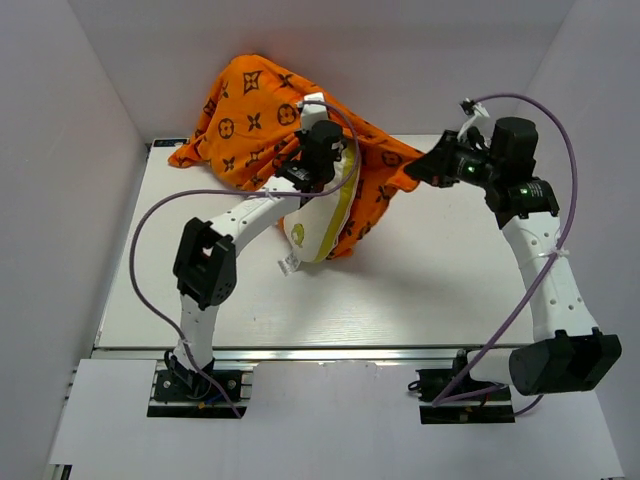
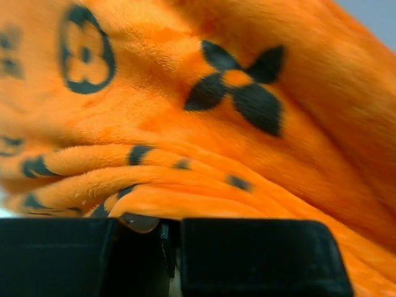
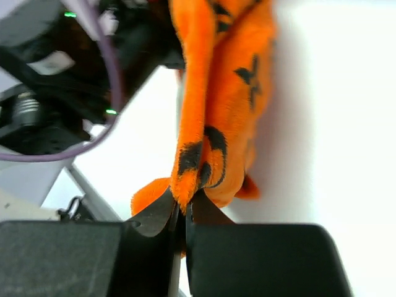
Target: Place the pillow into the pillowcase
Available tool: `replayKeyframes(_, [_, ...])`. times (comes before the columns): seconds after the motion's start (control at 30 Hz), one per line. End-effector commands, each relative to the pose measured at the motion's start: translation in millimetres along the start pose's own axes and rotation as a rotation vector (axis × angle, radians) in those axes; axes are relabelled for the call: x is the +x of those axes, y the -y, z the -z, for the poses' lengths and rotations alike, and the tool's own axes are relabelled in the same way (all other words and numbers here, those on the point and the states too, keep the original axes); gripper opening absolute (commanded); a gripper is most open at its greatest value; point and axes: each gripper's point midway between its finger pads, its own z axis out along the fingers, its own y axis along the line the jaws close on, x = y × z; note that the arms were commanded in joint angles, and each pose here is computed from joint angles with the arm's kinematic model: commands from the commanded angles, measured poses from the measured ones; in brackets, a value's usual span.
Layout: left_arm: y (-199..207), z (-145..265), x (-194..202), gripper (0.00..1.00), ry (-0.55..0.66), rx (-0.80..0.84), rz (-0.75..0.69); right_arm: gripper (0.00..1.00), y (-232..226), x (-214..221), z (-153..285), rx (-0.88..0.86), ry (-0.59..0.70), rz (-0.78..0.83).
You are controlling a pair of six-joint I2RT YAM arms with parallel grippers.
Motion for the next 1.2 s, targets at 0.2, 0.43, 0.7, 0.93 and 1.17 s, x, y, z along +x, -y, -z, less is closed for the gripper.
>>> replayKeyframes(0.2, [21.5,-67.6,58.0,0.41,-0.203,0.025,-0.049,0.19,46.0,2.4,21.5,0.061,0.069,0.138])
replayKeyframes(0.43, [70.8,-5.0,9.3,0.85,-0.235,0.475,0.026,0.59,92.0,-20.2,42.8,0.227,0.156,0.245])
replayKeyframes(0.7, [58.9,111.4,-34.7,0.78,-0.275,0.809,-0.037,0.89,52.5,-16.3,44.9,-0.010,0.182,0.605])
replayKeyframes(0.93, [-21.4,142.1,19.5,0.76,-0.452,0.602,-0.166,0.89,68.7,61.7,-32.8,-0.001,-0.074,0.169])
replayKeyframes(1.17, [-63.9,136.3,107.2,0.75,-0.575,0.440,-0.235,0.89,71.5,97.5,-106.4,0.056,-0.184,-0.034])
